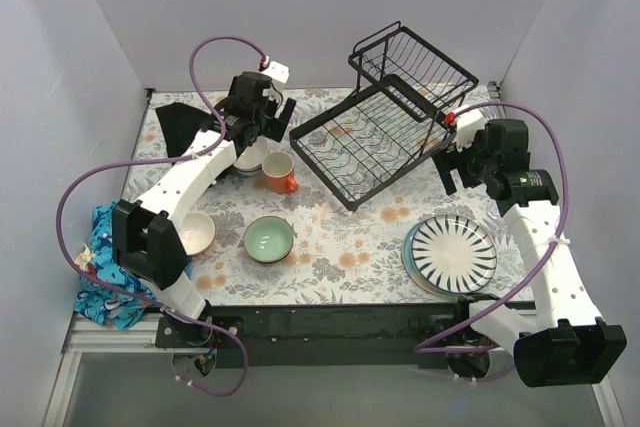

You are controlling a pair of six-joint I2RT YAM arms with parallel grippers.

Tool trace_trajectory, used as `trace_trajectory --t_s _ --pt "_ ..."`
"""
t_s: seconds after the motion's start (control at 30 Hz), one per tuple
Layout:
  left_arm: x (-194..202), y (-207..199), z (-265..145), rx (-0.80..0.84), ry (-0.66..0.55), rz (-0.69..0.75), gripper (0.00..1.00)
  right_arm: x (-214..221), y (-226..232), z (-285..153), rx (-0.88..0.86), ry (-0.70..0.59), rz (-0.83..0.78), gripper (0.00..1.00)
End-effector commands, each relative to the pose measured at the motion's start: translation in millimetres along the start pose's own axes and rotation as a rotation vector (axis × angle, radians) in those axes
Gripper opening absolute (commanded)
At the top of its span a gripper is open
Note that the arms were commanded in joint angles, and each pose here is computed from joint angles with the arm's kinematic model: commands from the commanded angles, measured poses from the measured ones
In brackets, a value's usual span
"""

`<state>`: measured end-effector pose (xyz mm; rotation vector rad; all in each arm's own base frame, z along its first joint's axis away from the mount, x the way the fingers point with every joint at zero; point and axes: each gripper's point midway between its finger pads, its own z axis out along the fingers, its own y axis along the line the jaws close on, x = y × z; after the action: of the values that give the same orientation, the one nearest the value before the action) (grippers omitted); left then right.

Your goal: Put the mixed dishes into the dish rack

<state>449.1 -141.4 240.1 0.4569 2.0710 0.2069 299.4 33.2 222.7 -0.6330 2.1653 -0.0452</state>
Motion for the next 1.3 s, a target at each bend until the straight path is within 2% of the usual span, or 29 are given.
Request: trace_trajectory --t_s 0.0,0.07,0.17,0.33,0.47,0.6,0.8,0.87,1.0,1.27 --pt "-21.6 13.5 -17.8 0.064 -0.015 -0.116 0.98 -31.1 7.9 -14.3 -0.064 -0.093 0.013 0.98" --pt "-20.8 19.9 -22.1 0.098 -0.011 -0.137 0.98 -47.0 33.9 -18.1 -0.230 -0.191 -0.113 0.98" --pt "0.1 2.7 -29.0 0.239 0.002 -0.098 0.98 -64.1 63.5 -20.9 -0.376 -0.277 -0.154 0.98" --pt "17.1 15.0 -34.0 0.202 0.054 -0.226 0.98 -88.5 126.0 4.0 -0.520 -0.211 -0.222 0.97" --pt "11.2 39.7 -46.1 0.077 0.019 -0.329 0.98 -122.8 150.1 17.3 -0.573 -0.217 -0.205 0.96" --pt "10.3 56.3 -51.4 0.000 -0.011 -0.318 0.98 -133.2 183.4 50.9 -0.618 -0.151 -0.223 0.95" --pt "6.1 58.9 -47.6 -0.009 -0.016 -0.312 0.98 -141.4 208.2 94.5 -0.639 -0.087 -0.166 0.96" --pt "12.8 63.4 -42.4 -0.007 0.018 -0.313 0.98 -150.1 207.0 107.2 -0.619 -0.084 -0.157 0.96" --pt "26.5 71.3 -34.1 -0.010 0.056 -0.316 0.98 -137.0 220.4 146.6 -0.640 -0.023 -0.181 0.92" --pt "51.5 74.2 -37.2 -0.052 0.065 -0.326 0.98 -109.1 248.3 175.1 -0.706 0.105 -0.206 0.81"
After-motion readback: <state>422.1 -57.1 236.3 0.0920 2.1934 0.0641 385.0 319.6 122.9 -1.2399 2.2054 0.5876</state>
